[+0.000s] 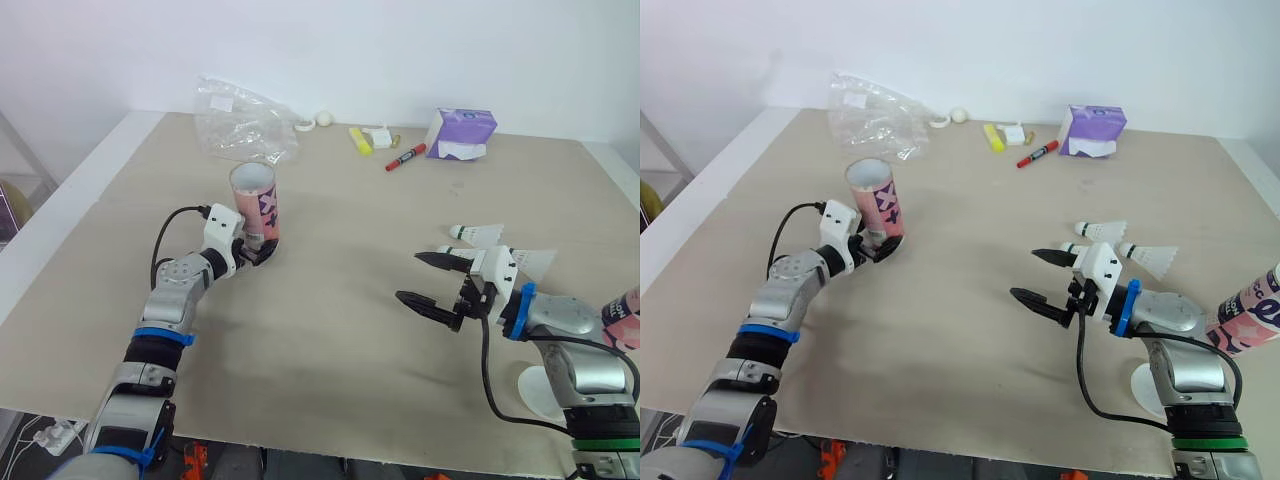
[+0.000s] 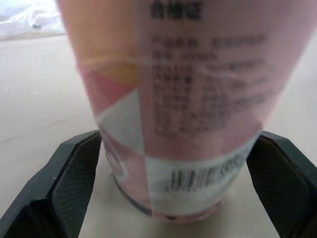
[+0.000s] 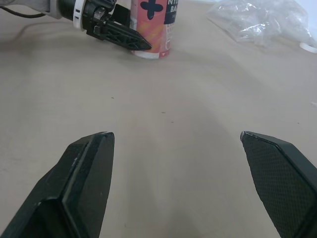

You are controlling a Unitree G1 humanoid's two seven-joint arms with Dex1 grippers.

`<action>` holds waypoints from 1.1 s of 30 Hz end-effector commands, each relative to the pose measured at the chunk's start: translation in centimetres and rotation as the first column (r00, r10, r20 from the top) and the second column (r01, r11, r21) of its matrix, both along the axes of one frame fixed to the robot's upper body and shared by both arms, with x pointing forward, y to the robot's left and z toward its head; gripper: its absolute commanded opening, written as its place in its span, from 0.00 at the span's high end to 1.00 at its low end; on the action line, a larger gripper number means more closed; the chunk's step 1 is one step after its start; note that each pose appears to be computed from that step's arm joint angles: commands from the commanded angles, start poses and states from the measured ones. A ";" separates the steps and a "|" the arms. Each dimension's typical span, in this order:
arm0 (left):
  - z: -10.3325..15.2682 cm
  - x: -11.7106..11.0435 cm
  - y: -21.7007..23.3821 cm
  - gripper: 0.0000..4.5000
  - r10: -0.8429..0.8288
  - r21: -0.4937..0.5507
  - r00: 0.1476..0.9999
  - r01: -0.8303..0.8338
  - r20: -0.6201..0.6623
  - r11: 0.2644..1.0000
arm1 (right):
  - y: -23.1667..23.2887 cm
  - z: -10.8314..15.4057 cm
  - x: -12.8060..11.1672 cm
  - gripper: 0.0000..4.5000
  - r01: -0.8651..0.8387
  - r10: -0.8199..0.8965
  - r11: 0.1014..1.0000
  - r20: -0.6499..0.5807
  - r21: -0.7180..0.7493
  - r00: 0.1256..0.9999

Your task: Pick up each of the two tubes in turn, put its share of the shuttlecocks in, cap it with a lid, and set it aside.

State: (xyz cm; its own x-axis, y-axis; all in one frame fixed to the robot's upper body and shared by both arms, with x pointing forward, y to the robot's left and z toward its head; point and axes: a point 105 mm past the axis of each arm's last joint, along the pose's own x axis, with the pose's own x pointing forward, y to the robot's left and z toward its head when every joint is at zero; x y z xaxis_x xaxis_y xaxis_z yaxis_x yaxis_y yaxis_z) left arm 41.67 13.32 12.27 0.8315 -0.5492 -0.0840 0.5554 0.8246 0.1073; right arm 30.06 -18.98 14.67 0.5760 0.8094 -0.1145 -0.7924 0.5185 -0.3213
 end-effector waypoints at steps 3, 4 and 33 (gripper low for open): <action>1.7 0.9 -1.3 0.00 -0.064 -0.009 0.996 0.065 0.063 0.998 | 0.2 1.4 -0.1 0.02 -0.007 0.008 1.000 0.060 -0.011 0.998; 1.8 1.1 -1.4 0.00 -0.075 -0.018 0.995 0.076 0.066 0.997 | 0.3 1.5 -0.2 0.02 -0.010 0.010 1.000 0.062 -0.006 0.998; 1.2 1.9 -2.1 0.13 -0.110 -0.042 0.989 0.115 0.095 0.993 | 2.1 2.1 -1.5 0.00 -0.071 0.072 0.992 -0.001 0.100 0.997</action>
State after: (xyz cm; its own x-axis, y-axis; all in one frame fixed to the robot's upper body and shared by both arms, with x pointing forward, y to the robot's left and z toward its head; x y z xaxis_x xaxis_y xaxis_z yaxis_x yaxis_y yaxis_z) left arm 43.21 11.27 11.80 0.7682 -0.6392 -0.0368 0.6391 0.7623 0.1022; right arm 28.80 -16.93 15.64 0.5224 0.8514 -0.0474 -0.8385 0.5027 -0.2101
